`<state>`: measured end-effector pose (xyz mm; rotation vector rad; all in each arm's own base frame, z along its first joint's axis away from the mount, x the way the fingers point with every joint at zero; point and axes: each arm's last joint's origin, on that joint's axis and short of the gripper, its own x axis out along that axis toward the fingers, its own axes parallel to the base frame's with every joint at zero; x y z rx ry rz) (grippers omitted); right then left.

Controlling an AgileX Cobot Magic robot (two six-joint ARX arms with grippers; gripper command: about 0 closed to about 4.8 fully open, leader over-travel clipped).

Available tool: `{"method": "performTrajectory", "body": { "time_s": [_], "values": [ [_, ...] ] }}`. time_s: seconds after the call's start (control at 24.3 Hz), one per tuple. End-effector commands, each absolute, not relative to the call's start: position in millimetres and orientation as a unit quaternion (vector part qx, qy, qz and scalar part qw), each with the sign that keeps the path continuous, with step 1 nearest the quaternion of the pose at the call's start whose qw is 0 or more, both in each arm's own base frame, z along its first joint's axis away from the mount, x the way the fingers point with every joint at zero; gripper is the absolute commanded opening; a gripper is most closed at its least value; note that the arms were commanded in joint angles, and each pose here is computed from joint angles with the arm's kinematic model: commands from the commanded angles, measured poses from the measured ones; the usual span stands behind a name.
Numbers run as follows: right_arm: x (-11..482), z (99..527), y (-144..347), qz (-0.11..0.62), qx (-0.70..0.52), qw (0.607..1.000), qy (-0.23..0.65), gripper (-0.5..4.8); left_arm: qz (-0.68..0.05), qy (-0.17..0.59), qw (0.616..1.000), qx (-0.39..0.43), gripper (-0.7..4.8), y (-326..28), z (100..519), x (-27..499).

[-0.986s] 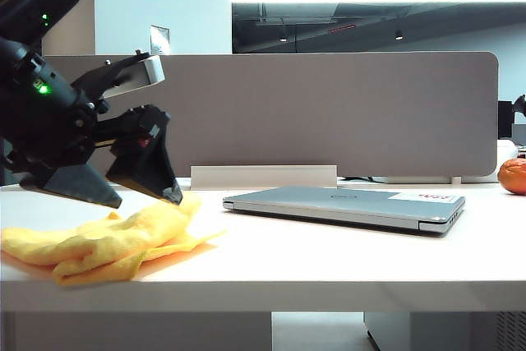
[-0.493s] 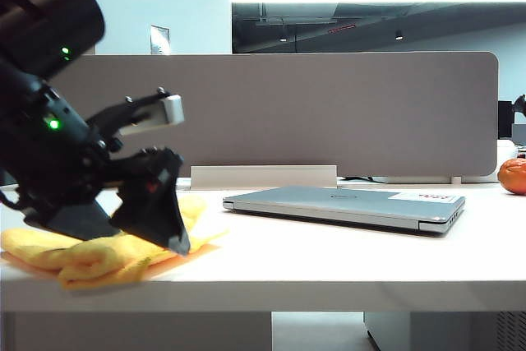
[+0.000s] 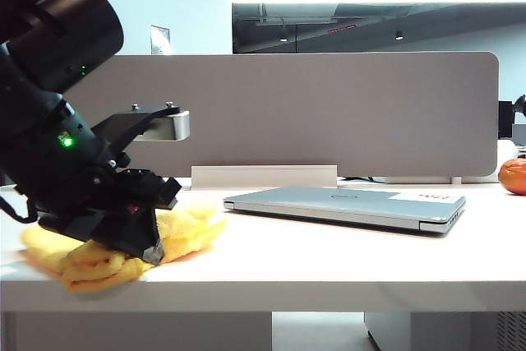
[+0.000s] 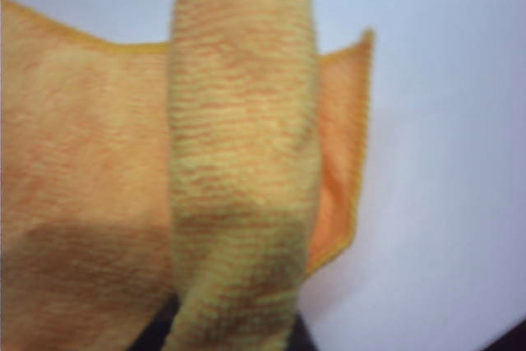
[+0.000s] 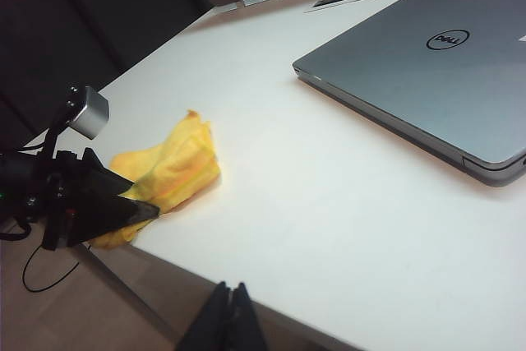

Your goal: Pick up the yellow rag and put it over the laptop.

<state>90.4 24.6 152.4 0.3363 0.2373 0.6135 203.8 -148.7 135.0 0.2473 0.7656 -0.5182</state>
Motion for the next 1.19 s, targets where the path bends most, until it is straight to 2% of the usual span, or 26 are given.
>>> {"method": "performTrajectory", "body": {
  "time_s": [0.04, 0.08, 0.37, 0.7, 1.19],
  "values": [
    [90.7, 152.1, 24.7, 0.301, 0.163, 0.933, 0.112, 0.04, -0.258, 0.369, 0.885, 0.117, 0.29, -149.9, 134.7, 203.2],
    [90.7, 152.1, 24.7, 0.301, 0.163, 0.933, 0.112, 0.04, -0.259, 0.362, 0.888, 0.114, 0.14, -150.5, 135.8, 204.0],
    [90.7, 152.1, 24.6, 0.300, 0.163, 0.933, 0.112, 0.04, -0.268, 0.298, 0.912, 0.090, -0.03, -162.4, 160.7, 219.8],
    [91.5, 152.0, 23.4, 0.279, 0.161, 0.941, 0.108, 0.04, -0.292, 0.150, 0.944, 0.035, -0.06, -195.3, 246.5, 262.5],
    [91.5, 152.0, 23.4, 0.279, 0.161, 0.941, 0.108, 0.03, -0.294, 0.120, 0.948, 0.025, -0.06, -237.9, 260.7, 319.4]
  ]
}}
